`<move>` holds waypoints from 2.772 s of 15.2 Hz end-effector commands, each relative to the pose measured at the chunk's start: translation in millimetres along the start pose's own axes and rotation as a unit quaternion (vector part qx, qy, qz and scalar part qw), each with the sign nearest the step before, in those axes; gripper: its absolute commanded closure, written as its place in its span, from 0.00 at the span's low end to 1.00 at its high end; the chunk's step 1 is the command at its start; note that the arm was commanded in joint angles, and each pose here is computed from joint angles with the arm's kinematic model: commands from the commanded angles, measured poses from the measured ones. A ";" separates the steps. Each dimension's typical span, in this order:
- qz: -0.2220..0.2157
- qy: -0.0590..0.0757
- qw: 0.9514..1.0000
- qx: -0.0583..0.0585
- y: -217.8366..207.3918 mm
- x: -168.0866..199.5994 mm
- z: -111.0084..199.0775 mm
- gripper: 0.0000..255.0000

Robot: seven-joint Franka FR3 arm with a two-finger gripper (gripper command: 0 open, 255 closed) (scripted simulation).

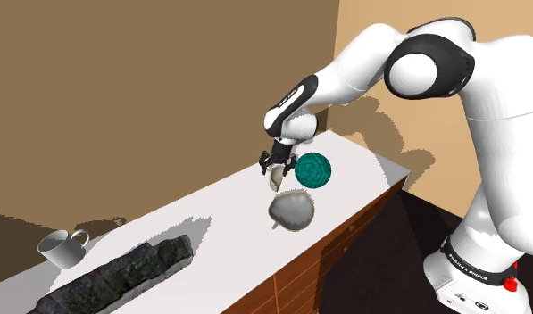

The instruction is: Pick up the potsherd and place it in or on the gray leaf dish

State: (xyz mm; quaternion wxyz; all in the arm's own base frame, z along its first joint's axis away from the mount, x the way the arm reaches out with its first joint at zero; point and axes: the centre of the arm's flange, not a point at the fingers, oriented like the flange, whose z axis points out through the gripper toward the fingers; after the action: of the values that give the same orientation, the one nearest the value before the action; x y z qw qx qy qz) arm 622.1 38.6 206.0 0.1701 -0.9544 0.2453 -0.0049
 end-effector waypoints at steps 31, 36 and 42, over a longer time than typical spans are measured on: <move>0.011 -0.041 0.999 -0.011 -5.9 -13.2 -36.1 1.00; 0.011 -0.041 0.999 -0.011 -14.6 -15.2 -61.0 1.00; 0.011 -0.041 0.999 -0.011 -23.1 -30.1 -82.1 1.00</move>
State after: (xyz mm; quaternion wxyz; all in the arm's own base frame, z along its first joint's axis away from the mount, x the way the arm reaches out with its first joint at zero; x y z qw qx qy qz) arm 603.5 40.9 289.7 0.1692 -0.9529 0.2487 0.0387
